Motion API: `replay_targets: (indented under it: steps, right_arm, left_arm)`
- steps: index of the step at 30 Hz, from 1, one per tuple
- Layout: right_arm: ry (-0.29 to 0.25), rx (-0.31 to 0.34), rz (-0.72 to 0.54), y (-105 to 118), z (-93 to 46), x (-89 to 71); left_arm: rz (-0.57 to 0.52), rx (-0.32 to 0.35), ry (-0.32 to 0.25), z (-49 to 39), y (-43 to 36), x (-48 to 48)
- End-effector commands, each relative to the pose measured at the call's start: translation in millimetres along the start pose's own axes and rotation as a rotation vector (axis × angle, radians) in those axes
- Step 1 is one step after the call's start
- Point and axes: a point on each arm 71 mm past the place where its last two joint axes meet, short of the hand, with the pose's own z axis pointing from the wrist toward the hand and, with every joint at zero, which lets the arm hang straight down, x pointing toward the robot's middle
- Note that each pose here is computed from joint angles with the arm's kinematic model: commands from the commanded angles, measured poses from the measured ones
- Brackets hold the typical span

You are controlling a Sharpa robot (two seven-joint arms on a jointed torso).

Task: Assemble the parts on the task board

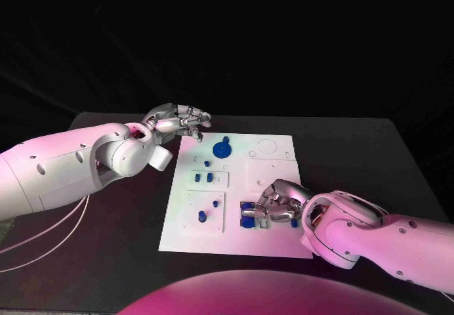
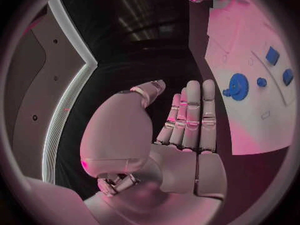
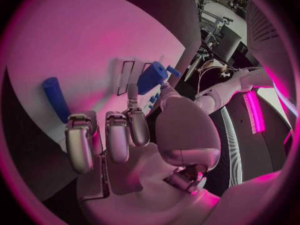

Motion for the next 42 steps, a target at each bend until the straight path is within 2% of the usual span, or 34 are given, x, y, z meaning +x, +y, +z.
replay_targets:
  steps: [1, 7, 12, 22, 42]
  right_arm:
    - [0.003, -0.003, -0.018, 0.0, 0.3, 0.4]
    - [-0.005, -0.009, -0.016, -0.1, -0.3, -0.4]
    - [-0.003, -0.051, 0.002, 1.4, -3.9, -1.2]
    - [0.041, -0.126, -0.007, 3.3, -15.0, -1.9]
    - [0.085, -0.112, -0.058, 3.8, -6.0, 2.6]
  left_arm:
    - [-0.010, 0.008, 0.016, 0.1, -1.3, 2.1]
    - [-0.009, 0.007, 0.015, -0.1, -1.2, 1.7]
    - [-0.009, 0.007, 0.013, -0.3, -1.1, 1.1]
    - [-0.008, 0.006, 0.010, -0.6, -1.0, 0.4]
    - [-0.009, 0.003, 0.014, 0.2, -0.8, 1.5]
